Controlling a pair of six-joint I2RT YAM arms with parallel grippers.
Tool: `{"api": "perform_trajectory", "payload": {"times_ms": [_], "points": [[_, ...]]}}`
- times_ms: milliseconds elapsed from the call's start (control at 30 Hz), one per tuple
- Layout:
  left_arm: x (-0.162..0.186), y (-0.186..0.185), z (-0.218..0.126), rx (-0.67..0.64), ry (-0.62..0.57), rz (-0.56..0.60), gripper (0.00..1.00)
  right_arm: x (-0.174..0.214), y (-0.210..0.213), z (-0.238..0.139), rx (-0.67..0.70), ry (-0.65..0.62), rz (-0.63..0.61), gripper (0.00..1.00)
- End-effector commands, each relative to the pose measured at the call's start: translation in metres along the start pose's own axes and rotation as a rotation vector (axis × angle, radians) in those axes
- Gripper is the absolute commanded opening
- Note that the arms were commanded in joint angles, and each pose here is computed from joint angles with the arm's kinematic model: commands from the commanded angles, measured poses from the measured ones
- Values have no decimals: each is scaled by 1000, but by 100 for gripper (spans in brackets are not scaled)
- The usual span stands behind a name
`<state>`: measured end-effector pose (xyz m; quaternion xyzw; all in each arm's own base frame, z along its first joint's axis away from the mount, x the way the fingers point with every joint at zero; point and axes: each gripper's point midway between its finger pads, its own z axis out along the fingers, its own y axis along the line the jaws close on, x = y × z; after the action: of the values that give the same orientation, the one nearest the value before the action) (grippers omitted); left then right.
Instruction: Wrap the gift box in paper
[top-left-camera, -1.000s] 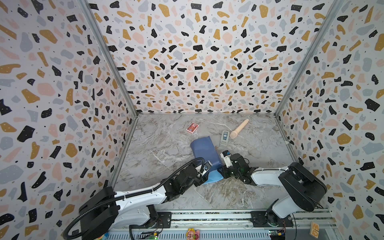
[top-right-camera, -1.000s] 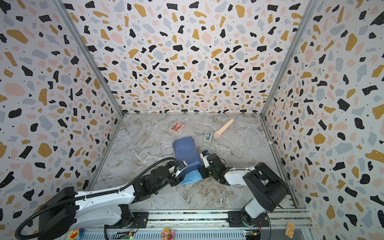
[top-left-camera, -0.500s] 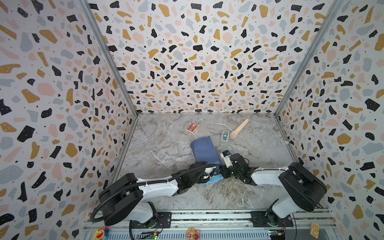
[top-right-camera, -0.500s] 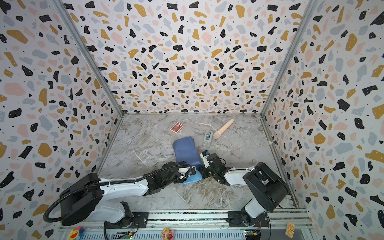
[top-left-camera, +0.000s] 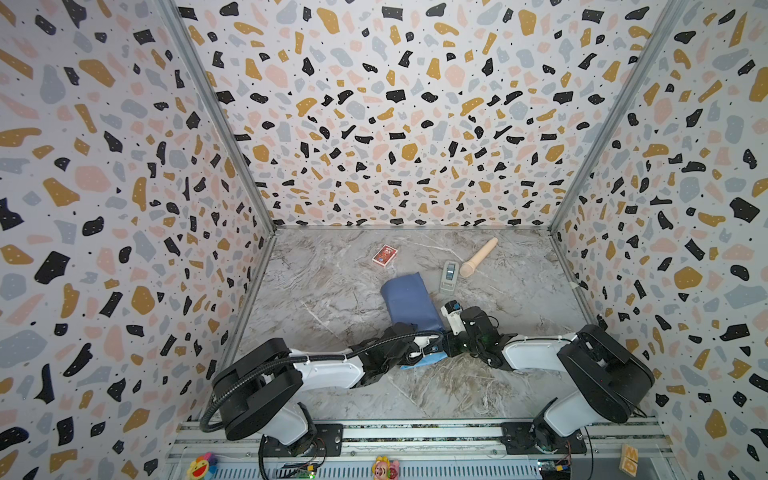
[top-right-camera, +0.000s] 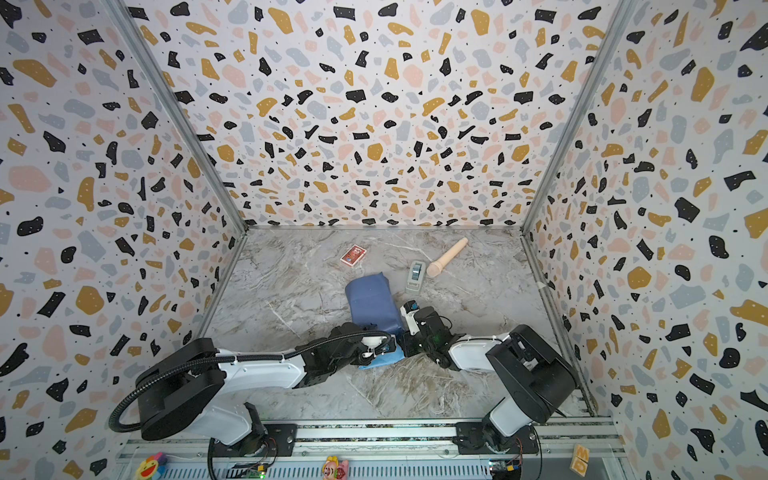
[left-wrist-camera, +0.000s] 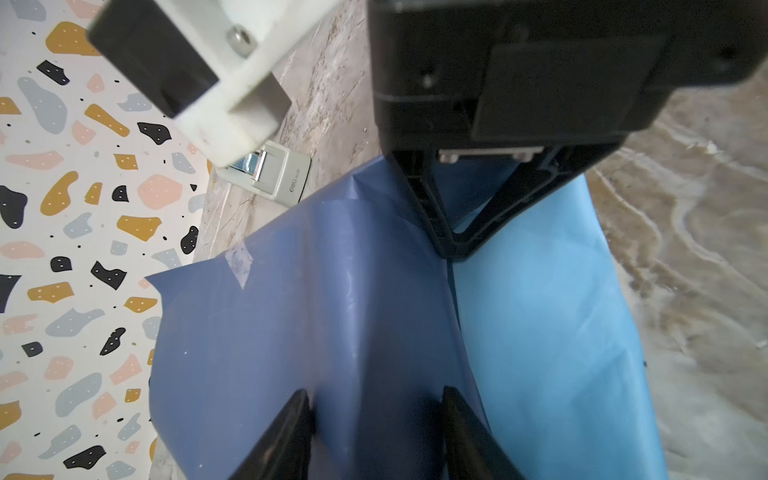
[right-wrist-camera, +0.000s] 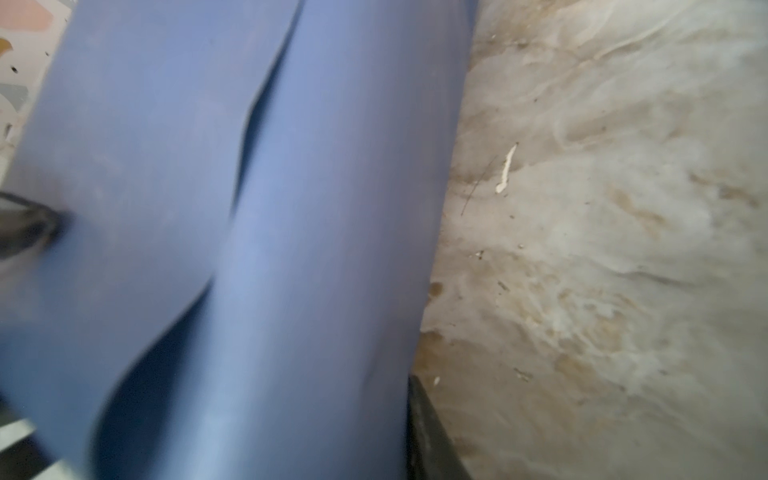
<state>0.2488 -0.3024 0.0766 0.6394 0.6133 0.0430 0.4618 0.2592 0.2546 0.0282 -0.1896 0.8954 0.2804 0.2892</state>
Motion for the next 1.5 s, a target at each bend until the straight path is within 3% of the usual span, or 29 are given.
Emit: {"api": "perform_trajectory", "payload": {"times_ms": [0, 567, 833, 1067, 1467], "points": [[5, -8, 4, 29, 5, 18, 48, -10, 5, -8, -15, -19, -20, 30], [33, -11, 13, 6, 139, 96, 43, -10, 12, -38, -64, -35, -23, 48], [35, -10, 14, 2, 153, 96, 45, -22, -7, -59, -47, -87, 55, 49], [34, -10, 15, 0, 153, 95, 46, -26, -36, -40, 44, -35, 122, 44], [37, -10, 16, -7, 167, 98, 47, -22, -6, -21, -115, -31, 107, 36]]}}
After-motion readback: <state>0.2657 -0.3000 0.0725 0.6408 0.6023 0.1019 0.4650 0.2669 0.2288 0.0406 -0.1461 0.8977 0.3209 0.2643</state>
